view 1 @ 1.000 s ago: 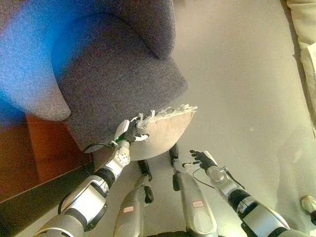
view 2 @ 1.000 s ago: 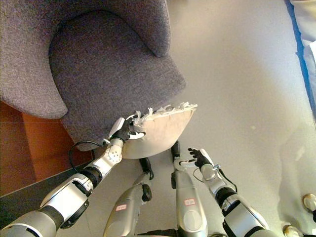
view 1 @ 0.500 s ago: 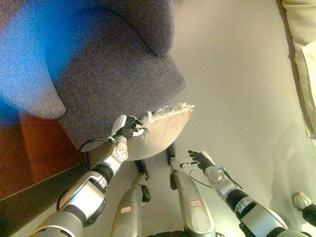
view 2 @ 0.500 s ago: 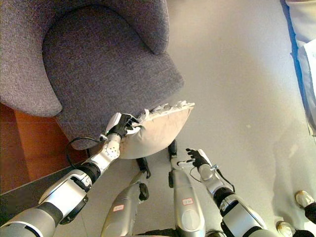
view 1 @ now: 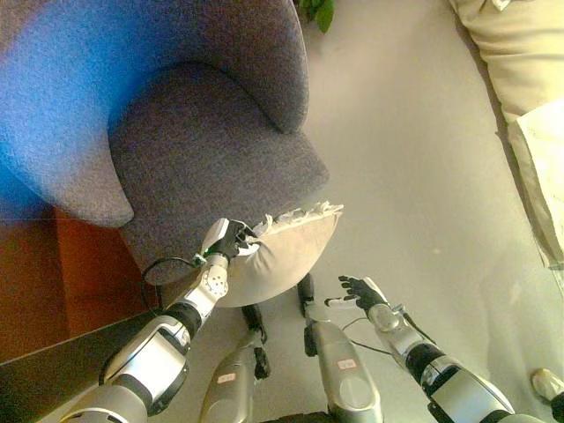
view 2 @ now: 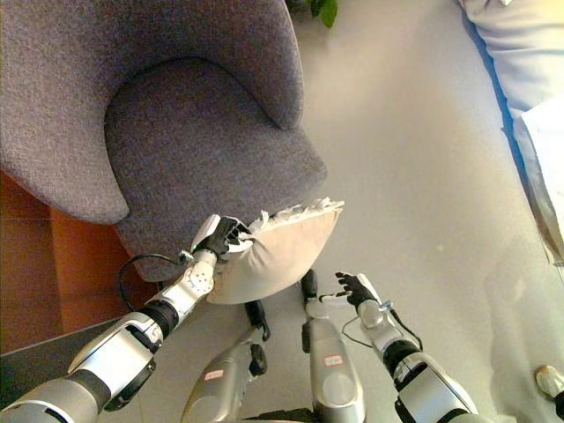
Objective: Pick up the pillow and put it on the sofa.
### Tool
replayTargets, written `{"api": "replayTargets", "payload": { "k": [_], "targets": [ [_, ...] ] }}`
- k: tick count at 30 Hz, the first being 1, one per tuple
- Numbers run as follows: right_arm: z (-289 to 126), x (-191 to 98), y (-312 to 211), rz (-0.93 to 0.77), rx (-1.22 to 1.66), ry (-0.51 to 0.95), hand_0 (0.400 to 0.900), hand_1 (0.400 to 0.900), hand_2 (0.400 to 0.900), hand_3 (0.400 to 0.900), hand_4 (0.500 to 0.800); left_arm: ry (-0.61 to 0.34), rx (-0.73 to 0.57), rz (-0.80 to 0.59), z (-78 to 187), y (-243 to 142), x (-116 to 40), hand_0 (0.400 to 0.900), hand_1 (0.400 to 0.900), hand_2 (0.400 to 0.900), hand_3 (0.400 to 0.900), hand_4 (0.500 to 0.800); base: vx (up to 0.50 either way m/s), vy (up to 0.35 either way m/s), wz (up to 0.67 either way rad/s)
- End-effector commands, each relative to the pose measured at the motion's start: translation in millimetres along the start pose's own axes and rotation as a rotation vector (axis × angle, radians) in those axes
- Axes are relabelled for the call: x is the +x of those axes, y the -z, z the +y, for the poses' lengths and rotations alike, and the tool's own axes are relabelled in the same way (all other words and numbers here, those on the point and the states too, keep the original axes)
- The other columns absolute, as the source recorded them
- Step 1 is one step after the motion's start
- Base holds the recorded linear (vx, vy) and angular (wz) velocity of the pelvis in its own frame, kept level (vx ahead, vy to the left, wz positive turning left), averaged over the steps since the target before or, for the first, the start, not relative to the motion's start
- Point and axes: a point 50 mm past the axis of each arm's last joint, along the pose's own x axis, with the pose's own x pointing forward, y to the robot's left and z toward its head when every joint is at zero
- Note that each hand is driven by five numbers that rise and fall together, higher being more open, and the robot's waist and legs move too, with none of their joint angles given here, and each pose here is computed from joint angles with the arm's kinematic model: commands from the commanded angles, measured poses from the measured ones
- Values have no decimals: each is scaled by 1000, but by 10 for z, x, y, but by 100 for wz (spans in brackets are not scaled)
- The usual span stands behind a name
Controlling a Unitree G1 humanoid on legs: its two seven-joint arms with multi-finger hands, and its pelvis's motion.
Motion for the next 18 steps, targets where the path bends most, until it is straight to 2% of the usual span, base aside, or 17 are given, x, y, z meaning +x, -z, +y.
{"api": "replayTargets", "payload": {
  "k": [1, 8, 18],
  "targets": [
    [31, -86, 345, 86, -2, -16, 900, 900, 900, 900, 800, -38, -89, -173, 88, -349, 33, 400, 400, 400, 400, 500, 120, 3, 8],
    [115, -312, 948, 272, 19, -59, 900, 900, 900, 900, 800, 60, -91, -130, -111, -191, -116, 400, 400, 400, 400, 500, 133, 21, 9],
    [255, -514, 1301, 379, 20, -120, 900, 900, 900, 900, 800, 144, -112, -132, -28, -253, -155, 400, 400, 400, 400, 500, 101, 24, 7]
  ]
}}
